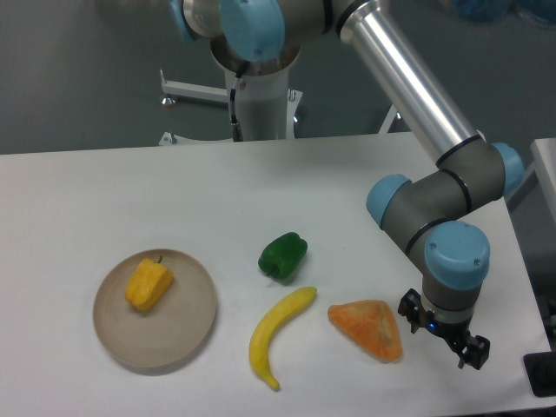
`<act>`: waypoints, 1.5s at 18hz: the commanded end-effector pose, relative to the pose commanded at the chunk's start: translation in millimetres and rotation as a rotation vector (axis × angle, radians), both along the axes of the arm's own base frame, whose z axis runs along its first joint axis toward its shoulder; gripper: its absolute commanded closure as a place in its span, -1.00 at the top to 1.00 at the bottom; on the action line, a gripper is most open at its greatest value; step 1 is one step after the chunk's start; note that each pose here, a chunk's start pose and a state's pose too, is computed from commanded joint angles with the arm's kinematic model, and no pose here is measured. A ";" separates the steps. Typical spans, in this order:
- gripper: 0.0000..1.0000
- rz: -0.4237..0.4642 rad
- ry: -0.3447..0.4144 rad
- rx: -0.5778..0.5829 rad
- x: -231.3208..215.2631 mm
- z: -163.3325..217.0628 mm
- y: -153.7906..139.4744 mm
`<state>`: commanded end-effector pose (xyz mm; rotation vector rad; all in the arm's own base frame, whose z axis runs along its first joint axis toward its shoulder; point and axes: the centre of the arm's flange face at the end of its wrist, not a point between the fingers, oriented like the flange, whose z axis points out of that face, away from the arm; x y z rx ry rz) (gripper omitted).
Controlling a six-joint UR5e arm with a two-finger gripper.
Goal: Pick up the yellow pepper from the plate
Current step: 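Move the gripper over the yellow pepper on the beige plate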
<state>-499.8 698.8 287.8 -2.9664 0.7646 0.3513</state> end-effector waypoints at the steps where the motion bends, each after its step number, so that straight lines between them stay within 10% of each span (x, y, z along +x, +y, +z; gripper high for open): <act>1: 1.00 -0.002 -0.002 -0.002 1.3 -1.5 0.5; 11: 1.00 0.046 -0.072 -0.028 56.7 30.6 -10.0; 27: 1.00 0.365 -0.344 -0.033 361.4 42.9 -1.5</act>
